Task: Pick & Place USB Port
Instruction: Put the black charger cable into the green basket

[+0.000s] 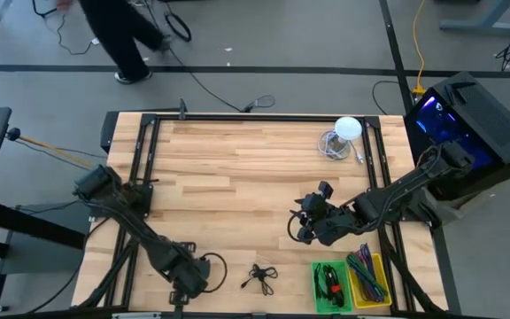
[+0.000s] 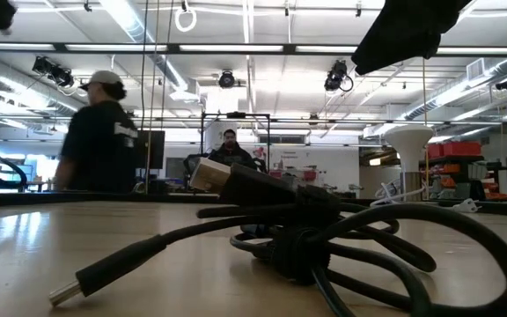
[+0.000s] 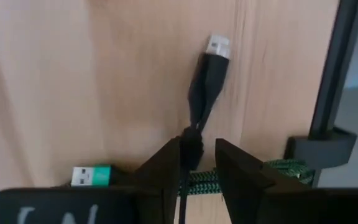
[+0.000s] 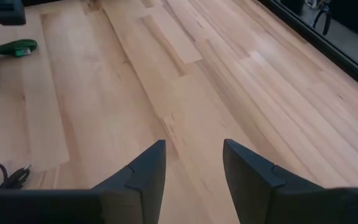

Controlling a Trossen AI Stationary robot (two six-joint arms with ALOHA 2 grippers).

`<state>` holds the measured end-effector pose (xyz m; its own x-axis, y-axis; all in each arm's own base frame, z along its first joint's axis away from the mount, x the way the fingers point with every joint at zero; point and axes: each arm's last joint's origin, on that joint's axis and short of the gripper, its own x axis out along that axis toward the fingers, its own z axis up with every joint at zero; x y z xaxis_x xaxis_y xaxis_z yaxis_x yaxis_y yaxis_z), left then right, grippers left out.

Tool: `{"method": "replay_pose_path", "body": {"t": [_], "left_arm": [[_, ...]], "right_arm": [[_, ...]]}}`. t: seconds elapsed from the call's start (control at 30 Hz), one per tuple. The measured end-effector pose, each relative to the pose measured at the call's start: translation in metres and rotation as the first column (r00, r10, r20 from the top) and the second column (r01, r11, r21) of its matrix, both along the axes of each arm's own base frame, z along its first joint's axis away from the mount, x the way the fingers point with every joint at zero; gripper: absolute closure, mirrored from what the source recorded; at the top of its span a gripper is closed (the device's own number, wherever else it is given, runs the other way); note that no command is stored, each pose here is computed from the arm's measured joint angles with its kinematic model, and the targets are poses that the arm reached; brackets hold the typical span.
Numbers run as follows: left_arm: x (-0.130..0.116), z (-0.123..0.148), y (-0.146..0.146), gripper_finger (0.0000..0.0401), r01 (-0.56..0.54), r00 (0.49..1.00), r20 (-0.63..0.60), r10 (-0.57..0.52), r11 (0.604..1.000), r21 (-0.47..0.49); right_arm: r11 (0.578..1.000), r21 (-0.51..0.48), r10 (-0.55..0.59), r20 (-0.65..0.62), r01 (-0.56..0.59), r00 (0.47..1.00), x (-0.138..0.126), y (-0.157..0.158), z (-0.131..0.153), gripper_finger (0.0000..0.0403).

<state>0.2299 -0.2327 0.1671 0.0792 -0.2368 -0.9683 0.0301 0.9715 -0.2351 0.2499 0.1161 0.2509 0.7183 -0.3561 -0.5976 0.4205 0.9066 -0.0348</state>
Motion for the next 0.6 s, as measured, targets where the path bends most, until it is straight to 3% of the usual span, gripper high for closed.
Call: {"method": "replay_pose_path", "body": {"t": [0.17, 0.43, 0.5, 0.6], "left_arm": [[0.000, -0.015, -0.003, 0.0286, 0.008, 0.997, -0.078, -0.009, 1.000, -0.006], [0.001, -0.025, -0.004, 0.0281, 0.044, 0.995, -0.093, -0.042, 0.999, 0.024], [0.002, -0.026, -0.002, 0.0300, 0.037, 0.995, -0.098, -0.033, 0.999, 0.032], [0.005, -0.025, 0.002, 0.0362, 0.019, 0.994, -0.108, -0.015, 0.999, 0.031]], "right_arm": [[1.000, 0.001, 0.004, -0.002, -0.004, 1.000, 0.000, 0.000, 0.000, 0.0243], [1.000, 0.002, 0.005, -0.002, -0.005, 1.000, 0.000, 0.000, 0.000, 0.0243], [1.000, 0.000, 0.006, -0.003, -0.006, 1.000, 0.000, 0.000, 0.000, 0.0243], [1.000, -0.002, 0.007, -0.004, -0.007, 1.000, 0.000, 0.000, 0.000, 0.0243]]}}
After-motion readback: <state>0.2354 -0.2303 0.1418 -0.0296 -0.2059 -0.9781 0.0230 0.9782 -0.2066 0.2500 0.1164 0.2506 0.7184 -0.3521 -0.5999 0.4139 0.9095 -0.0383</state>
